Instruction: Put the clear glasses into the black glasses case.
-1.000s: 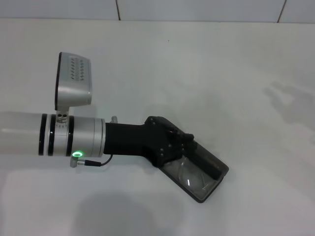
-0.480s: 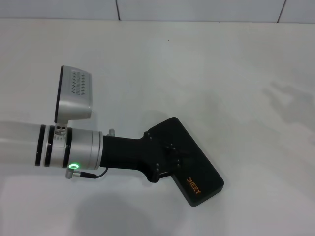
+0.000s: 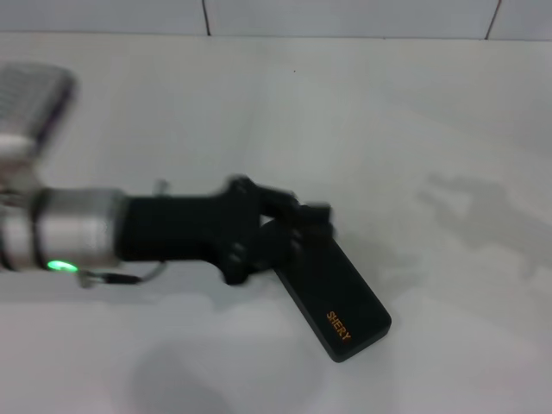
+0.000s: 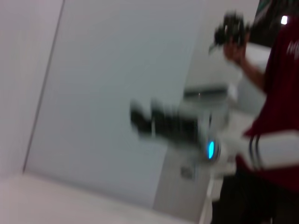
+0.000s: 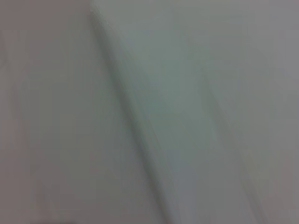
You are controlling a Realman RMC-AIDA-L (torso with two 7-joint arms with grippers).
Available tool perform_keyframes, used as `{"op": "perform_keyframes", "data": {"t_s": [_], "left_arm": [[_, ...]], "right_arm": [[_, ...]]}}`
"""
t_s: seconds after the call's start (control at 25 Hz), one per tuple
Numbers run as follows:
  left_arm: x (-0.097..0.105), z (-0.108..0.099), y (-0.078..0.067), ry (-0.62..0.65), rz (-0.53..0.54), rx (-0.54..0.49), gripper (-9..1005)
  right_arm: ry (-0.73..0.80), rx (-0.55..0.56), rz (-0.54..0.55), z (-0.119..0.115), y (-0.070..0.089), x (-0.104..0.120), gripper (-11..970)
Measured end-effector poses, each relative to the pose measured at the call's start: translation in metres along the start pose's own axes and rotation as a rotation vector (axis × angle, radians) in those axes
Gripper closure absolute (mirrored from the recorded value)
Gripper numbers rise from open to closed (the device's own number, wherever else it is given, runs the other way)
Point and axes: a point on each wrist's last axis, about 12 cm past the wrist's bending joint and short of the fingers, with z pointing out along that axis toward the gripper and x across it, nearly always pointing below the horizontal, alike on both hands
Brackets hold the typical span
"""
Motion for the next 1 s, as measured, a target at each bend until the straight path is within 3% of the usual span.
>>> {"op": "perform_keyframes", "data": {"t_s": [0.16, 0.28, 0.56, 0.72, 0.8, 1.0], "left_arm": [[-0.027, -0.031, -0.014, -0.065, 0.08, 0.072, 770], [-0.034, -0.045, -0.022, -0.099, 0.183, 0.113, 734], [-0.033, -0.071, -0.027, -0.116, 0.181, 0.063, 542], [-0.029, -0.077, -0.029, -0.11, 0.174, 0.041, 350], [-0.027, -0.08, -0.031, -0.112, 0.171, 0.026, 284], [-0.022, -0.086, -0.032, -0.111, 0.189, -0.022, 197]], "right_arm": [[0.125, -0.14, -0.02, 0.018, 0.007, 0.011, 665], [0.235, -0.247, 0.012, 0.04, 0.015, 0.028, 665], [0.304, -0.394, -0.005, 0.08, 0.028, 0.046, 466], [0.309, -0.448, -0.003, 0.093, 0.032, 0.051, 324], [0.312, -0.475, -0.003, 0.099, 0.034, 0.052, 106], [0.297, -0.492, -0.004, 0.104, 0.035, 0.051, 77]]}}
